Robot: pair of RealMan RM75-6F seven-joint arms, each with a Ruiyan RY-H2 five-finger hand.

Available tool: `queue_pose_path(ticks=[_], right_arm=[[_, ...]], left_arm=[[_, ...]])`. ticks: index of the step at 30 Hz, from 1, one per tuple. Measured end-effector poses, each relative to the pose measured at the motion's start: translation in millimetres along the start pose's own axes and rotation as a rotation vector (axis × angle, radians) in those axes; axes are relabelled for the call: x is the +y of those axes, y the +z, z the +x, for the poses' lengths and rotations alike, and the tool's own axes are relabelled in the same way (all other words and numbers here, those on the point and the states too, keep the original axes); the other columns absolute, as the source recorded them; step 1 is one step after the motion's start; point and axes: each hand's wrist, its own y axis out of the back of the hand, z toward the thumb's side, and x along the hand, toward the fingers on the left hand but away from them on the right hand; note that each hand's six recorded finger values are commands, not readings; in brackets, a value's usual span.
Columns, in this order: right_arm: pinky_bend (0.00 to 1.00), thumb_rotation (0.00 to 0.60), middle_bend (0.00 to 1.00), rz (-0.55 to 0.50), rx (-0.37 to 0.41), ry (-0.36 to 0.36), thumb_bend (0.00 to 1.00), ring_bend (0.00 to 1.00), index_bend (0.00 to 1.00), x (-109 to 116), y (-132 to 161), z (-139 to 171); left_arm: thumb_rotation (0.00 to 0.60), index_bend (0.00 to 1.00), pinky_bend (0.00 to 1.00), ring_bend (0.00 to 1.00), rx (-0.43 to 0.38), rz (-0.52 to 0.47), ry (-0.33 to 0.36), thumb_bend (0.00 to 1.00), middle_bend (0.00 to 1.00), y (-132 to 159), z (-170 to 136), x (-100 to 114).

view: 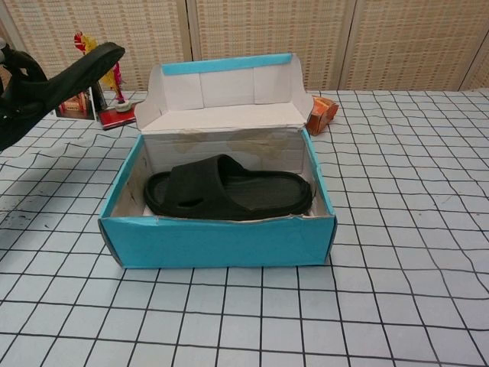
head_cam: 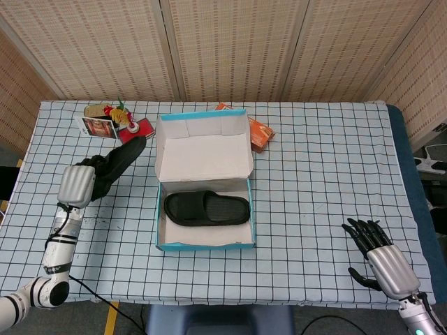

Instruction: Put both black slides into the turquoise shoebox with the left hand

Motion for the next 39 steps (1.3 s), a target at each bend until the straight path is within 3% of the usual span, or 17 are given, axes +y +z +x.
queue_pose_path(ticks=[7,14,24,30,39], right_arm=[[0.0,0.6,0.0,0.0,-0.002,0.001,0.18,0.0,0.0,0,0,-1],[0.0,0.6,0.0,-0.008,-0.005,0.004,0.18,0.0,0.0,-1,-1,-1],[0.0,0.6,0.0,-0.002,-0.011,0.001,0.18,0.0,0.0,2,-4,2],[0.0,0.6,0.0,0.0,-0.011,0.008,0.18,0.0,0.0,1,-5,2],[0.0,0.6,0.0,0.004,-0.002,0.02,0.18,0.0,0.0,-1,-2,3]], left_arm=[[0.6,0.62,0.56,0.75,-0.162,-0.118,-0.051,0.63,0.7,58,-21,27],[0.6,0.61,0.57,0.75,-0.272,-0.107,-0.11,0.63,0.7,96,-28,43],[0.6,0.61,0.56,0.75,-0.4,-0.066,-0.225,0.63,0.69,145,-40,42],[0.6,0.61,0.56,0.75,-0.427,-0.119,-0.282,0.63,0.69,159,-45,41],[0.6,0.6,0.57,0.75,-0.485,-0.168,-0.438,0.62,0.69,180,-49,28]])
